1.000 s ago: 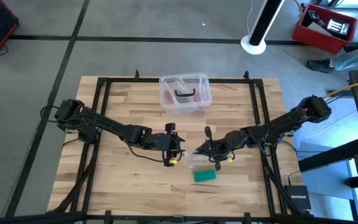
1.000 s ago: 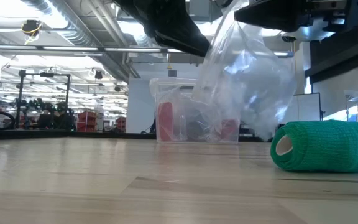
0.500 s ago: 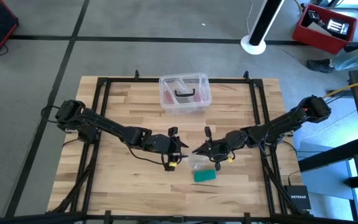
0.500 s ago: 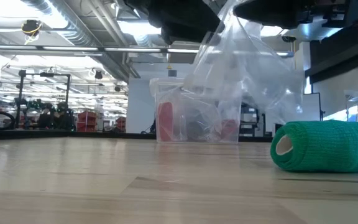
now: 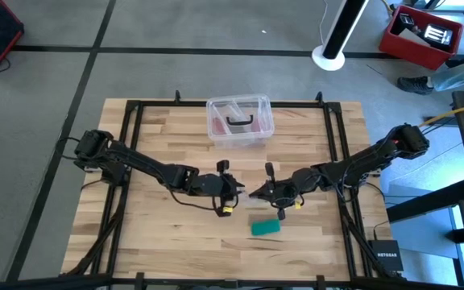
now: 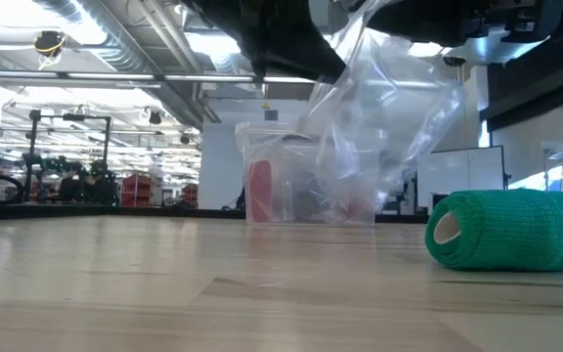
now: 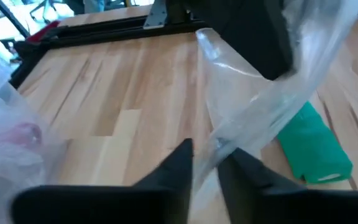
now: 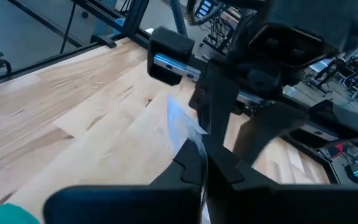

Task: Roll bandage
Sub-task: Open the transparent zip lock bag

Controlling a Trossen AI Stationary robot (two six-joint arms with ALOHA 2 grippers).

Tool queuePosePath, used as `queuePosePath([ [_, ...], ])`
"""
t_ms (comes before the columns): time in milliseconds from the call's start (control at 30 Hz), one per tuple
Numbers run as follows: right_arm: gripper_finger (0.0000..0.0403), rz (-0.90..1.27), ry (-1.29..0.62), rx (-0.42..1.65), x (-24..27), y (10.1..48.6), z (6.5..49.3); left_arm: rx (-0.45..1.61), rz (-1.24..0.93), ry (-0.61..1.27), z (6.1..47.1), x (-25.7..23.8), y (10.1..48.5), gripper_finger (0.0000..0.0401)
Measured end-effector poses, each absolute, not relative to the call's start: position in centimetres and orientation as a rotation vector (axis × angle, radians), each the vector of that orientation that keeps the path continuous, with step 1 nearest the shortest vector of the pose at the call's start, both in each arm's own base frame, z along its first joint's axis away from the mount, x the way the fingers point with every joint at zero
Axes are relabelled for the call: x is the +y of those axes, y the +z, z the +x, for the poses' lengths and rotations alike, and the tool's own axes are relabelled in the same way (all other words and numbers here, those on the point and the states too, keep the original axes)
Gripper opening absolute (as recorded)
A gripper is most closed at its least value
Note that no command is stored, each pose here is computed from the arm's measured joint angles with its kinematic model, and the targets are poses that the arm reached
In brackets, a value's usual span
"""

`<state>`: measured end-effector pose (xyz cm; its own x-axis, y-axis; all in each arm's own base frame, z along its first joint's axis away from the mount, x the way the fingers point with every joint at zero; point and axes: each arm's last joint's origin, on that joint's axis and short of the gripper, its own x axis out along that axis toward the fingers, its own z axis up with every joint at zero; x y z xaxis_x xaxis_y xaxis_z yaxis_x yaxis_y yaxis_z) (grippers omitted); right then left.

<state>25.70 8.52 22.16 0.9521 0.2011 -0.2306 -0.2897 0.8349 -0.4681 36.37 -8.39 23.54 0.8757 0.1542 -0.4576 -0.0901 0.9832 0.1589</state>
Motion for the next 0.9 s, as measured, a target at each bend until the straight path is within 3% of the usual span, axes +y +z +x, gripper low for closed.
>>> queuePosePath([
  [100, 0.0006, -0.498, 0.259, 0.18, 8.5, 22.2, 25.7, 0.498, 0.162, 0.117, 36.3, -8.5, 23.5, 0.0011],
  [267, 0.0029, -0.452, 0.09, 0.234, 8.0, 22.2, 25.6, 0.544, 0.165, 0.119, 35.5, -8.4, 23.8, 0.0003],
  [467, 0.0088, -0.584, -0.115, 0.471, 7.8, 25.2, 24.3, 0.621, 0.12, 0.208, 33.2, -7.6, 25.5, 0.0002],
  [567, 0.0115, -0.584, -0.08, 0.547, 8.5, 26.9, 23.8, 0.624, 0.068, 0.264, 32.7, -7.0, 26.0, 0.0002],
  [767, 0.0135, -0.558, 0.21, 0.346, 10.7, 27.9, 26.4, 0.614, -0.003, 0.291, 33.4, -5.9, 25.6, 0.0002],
  [900, 0.0132, -0.691, 0.119, 0.276, 11.4, 26.6, 29.3, 0.629, 0.001, 0.283, 33.9, -5.7, 25.0, 0.0001],
])
